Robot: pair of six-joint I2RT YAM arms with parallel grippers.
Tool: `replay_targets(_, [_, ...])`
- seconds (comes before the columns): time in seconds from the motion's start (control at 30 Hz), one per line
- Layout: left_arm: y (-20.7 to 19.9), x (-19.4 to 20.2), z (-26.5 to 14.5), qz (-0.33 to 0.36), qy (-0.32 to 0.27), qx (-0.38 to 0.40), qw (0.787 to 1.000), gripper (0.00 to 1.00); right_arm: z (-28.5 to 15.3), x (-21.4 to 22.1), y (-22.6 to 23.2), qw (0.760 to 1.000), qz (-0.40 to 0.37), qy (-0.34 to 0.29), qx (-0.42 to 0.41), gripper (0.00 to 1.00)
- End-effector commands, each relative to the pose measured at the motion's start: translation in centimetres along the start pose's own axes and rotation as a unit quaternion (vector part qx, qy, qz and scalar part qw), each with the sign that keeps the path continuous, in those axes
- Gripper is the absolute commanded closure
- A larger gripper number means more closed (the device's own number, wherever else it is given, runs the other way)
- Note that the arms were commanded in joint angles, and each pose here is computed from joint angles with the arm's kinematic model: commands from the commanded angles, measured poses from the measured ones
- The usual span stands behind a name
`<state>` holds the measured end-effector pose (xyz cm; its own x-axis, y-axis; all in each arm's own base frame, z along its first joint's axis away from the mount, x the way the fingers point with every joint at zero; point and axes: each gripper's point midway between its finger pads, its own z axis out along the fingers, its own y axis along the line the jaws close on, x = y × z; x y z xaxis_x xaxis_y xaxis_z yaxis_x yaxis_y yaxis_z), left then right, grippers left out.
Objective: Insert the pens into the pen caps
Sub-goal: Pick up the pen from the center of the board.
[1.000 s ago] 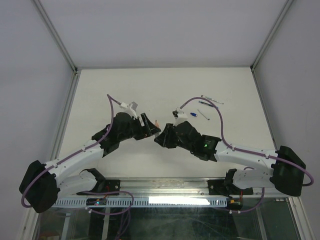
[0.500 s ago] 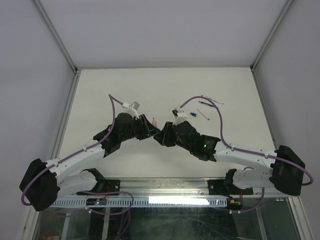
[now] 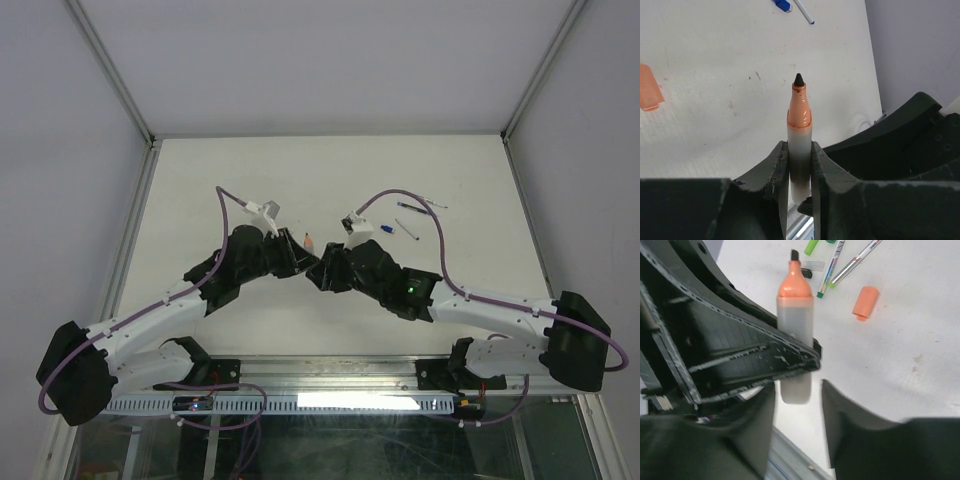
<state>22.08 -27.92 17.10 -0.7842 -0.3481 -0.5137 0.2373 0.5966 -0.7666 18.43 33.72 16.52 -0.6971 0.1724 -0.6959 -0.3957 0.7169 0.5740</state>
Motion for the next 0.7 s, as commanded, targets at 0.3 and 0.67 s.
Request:
replay_targets(0.3, [-1.9,-4.1,-5.9,0.181,-0.068,-0.013,0.981,0.98,-5.1,-1.1,-3.9,0.996,0.006,-0.007,0.086,0.35])
replay_targets(0.67, [-3.6,-3.7,-11.5,0.231,-0.064,0.013,0.971,1.00,-5.1,1.1,-9.2,0.968,0.020,0.028,0.247,0.37])
